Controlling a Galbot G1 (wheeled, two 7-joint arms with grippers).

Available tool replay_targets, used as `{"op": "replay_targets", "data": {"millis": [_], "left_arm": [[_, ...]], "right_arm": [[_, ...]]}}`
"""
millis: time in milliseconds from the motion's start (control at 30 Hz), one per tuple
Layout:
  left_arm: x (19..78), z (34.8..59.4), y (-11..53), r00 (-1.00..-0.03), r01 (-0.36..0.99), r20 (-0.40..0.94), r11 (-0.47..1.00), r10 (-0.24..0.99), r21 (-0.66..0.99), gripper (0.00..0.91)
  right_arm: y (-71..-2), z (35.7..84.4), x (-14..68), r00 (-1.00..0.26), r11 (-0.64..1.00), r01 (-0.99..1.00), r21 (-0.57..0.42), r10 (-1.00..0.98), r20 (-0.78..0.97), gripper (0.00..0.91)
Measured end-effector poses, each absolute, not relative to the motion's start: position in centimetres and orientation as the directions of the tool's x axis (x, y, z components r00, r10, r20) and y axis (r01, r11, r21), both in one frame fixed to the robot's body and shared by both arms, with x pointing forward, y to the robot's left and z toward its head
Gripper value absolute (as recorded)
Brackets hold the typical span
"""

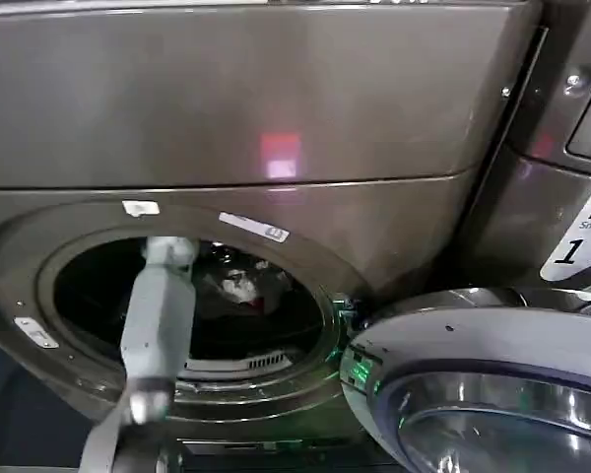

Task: Grasp the clothes from the dryer.

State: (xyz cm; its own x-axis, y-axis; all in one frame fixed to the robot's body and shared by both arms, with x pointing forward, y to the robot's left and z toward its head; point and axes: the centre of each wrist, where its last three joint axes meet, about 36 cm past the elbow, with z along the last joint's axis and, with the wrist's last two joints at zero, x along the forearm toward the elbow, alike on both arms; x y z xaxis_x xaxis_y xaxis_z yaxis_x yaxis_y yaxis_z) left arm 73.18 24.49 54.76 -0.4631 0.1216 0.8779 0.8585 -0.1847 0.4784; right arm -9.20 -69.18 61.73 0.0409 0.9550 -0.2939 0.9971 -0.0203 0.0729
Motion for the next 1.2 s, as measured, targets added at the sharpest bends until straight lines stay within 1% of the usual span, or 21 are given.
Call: {"op": "replay_targets", "data": {"millis": [167,400,700,733,767,800,1033,1200], "left_arm": [[73.6,53.8,24.2,-0.417,0.880,0.897,-0.181,0.145,0.438,0.907],[73.9,51.5,24.5,-0.349,0.915,0.923,-0.155,0.162,0.373,0.907],[73.9,48.5,25.9,-0.298,0.941,0.935,-0.104,0.191,0.321,0.907],[73.8,48.2,26.1,-0.291,0.944,0.936,-0.100,0.195,0.315,0.774],[73.7,47.8,26.2,-0.285,0.947,0.938,-0.097,0.198,0.308,0.114],[73.7,47.6,26.4,-0.279,0.949,0.939,-0.094,0.200,0.301,0.000],[73.3,46.6,26.8,-0.275,0.953,0.930,-0.059,0.244,0.297,0.000],[73.1,46.7,26.8,-0.301,0.947,0.914,-0.030,0.272,0.320,0.000]], "right_arm": [[-69.2,61.5,-8.8,0.036,-0.016,0.998,0.069,0.956,-0.291,0.907],[-69.2,61.2,-8.5,0.029,-0.011,0.998,0.061,0.957,-0.290,0.907],[-69.0,60.8,-7.6,0.011,0.006,0.998,0.059,0.958,-0.286,0.907],[-69.0,60.6,-7.6,0.010,0.006,0.998,0.058,0.959,-0.284,0.907],[-69.0,60.5,-7.5,0.009,0.007,0.998,0.057,0.959,-0.282,0.907],[-69.0,60.5,-7.5,0.008,0.009,0.998,0.056,0.960,-0.281,0.907],[-69.1,60.4,-7.2,0.002,0.014,0.998,0.055,0.960,-0.281,0.907],[-69.2,60.3,-7.4,0.005,0.011,0.998,0.054,0.960,-0.279,0.907]]}}
